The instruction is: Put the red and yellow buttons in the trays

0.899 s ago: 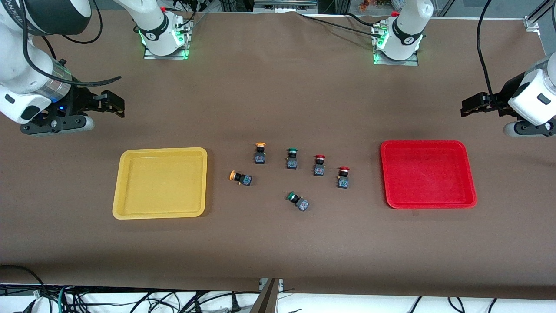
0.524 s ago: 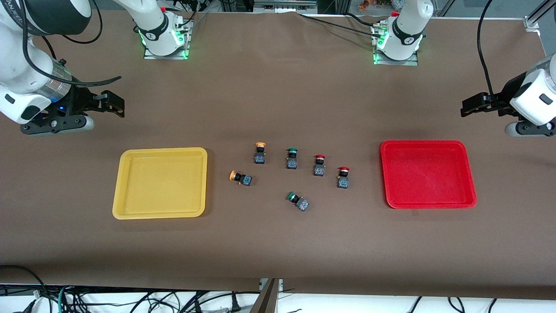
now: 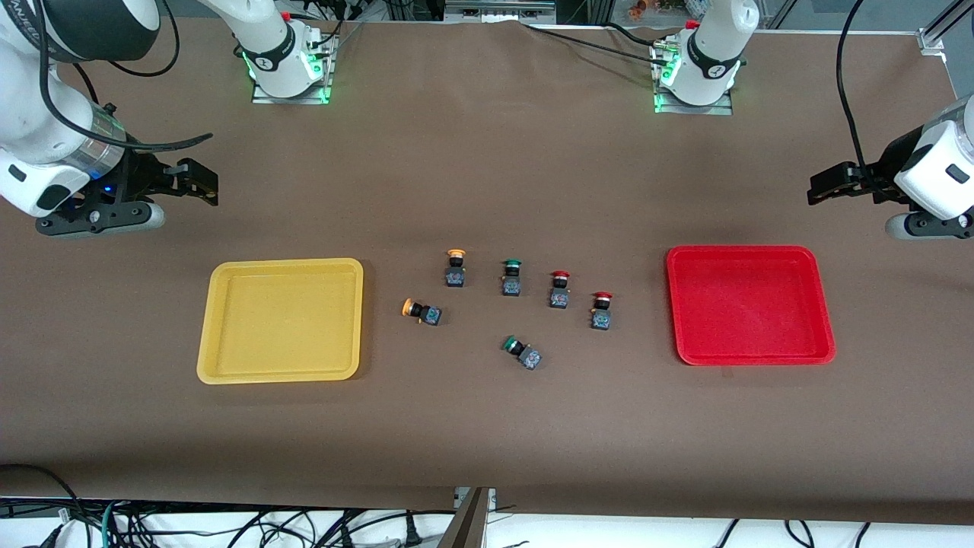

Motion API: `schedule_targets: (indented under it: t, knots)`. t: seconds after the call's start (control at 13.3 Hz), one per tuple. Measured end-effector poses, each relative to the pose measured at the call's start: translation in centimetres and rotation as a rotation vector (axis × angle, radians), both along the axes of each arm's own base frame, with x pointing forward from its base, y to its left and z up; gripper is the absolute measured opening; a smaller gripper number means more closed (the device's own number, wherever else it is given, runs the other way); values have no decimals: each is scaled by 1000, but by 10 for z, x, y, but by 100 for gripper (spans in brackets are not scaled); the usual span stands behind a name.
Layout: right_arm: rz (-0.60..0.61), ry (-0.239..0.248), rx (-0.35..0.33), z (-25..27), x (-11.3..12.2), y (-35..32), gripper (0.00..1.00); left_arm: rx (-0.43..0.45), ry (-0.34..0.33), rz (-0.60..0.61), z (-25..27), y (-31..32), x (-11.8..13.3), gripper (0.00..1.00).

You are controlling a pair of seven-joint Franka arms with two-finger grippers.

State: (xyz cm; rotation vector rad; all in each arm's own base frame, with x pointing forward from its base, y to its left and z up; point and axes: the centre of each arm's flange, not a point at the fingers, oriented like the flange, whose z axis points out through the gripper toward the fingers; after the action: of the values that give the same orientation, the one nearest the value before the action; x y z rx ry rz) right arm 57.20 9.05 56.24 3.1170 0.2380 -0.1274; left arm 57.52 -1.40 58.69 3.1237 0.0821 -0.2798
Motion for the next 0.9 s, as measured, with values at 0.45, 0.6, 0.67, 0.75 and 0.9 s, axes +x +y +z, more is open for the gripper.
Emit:
schedule_targets:
  t: [0.45,0.6,0.67,0.75,0.9]
  knots:
    - [3,0,0,0,0,2,100,0,3,-1,-2,-1,1,100]
    - [3,0,0,0,0,2,100,-2,-9,-2,1,-1,7,100]
    - [3,-1,0,0,0,2,100,-3,-20,-4,4,-3,13,100]
    - [3,-1,0,0,0,2,100,-4,-30,-9,6,-6,18,100]
    - [3,-1,0,0,0,2,100,-12,-38,-28,5,-18,28,100]
